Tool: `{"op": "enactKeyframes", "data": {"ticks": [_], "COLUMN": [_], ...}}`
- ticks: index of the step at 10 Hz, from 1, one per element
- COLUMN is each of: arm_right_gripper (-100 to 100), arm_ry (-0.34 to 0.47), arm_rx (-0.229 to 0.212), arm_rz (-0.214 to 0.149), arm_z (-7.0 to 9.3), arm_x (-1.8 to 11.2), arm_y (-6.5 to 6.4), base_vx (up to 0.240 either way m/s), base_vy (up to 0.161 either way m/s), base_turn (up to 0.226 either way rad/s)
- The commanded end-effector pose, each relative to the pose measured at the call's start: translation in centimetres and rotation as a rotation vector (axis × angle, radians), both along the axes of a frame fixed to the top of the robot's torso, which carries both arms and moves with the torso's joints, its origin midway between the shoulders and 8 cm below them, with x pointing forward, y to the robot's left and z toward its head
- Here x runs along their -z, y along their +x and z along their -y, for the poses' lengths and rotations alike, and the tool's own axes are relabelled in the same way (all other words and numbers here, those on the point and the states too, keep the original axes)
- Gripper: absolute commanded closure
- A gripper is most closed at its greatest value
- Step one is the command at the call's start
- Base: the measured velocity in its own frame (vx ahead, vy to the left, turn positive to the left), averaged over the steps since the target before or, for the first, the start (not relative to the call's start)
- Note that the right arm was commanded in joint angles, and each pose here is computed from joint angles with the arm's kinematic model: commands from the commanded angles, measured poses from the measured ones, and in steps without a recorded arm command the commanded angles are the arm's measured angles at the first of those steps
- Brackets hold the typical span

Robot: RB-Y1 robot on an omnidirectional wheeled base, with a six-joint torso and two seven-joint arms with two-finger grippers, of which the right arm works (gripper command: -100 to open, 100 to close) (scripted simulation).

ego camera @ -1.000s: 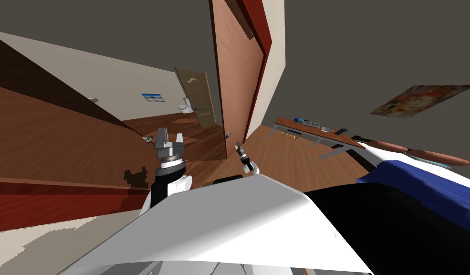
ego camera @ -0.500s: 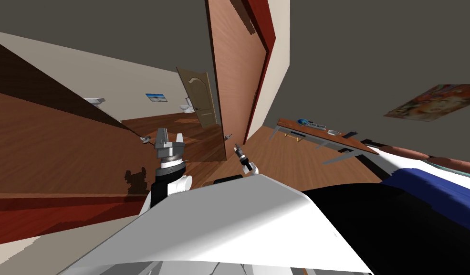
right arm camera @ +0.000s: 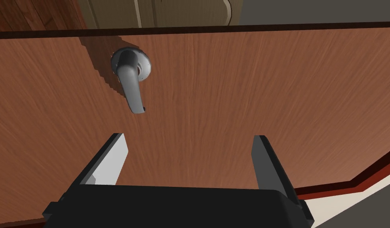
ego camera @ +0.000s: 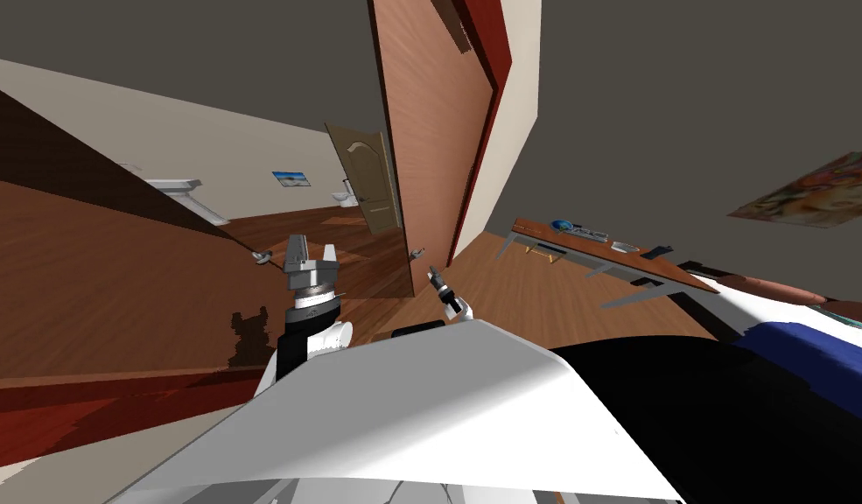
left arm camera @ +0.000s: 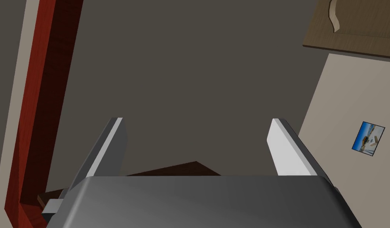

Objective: Push the door open

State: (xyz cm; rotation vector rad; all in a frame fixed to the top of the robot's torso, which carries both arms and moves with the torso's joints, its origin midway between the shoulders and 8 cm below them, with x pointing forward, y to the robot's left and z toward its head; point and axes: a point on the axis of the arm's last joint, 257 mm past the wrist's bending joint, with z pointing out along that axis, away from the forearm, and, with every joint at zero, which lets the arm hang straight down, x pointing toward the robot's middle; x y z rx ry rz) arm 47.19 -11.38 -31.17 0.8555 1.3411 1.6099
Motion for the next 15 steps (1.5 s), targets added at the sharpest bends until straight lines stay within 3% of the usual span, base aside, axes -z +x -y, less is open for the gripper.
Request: {"op": "enactKeyframes", "data": {"ticks": [1,2,11,15], "arm_right_gripper": [-100,-100,-100,-100], "arm_ry": [-0.012,-0.012,-0.060,-0.072], "arm_rx": [-0.018,-0.018,-0.104,-0.130], "arm_rz": [-0.023,-0.023,-0.130,-0.160], "arm_z": [-0.7,-0.7,-3.6,-4.5], "arm_x": [1.1,1.1,6.1,7.4], "arm_y": [-0.1,-0.1,-1.0,-1.4], "base_vx": [0.106,0.075,0.096,0.083], "base_vy": [-0.086,-0.076,-0.092,-0.080], "base_turn": [0.074,0.034,0.057,0.042]}}
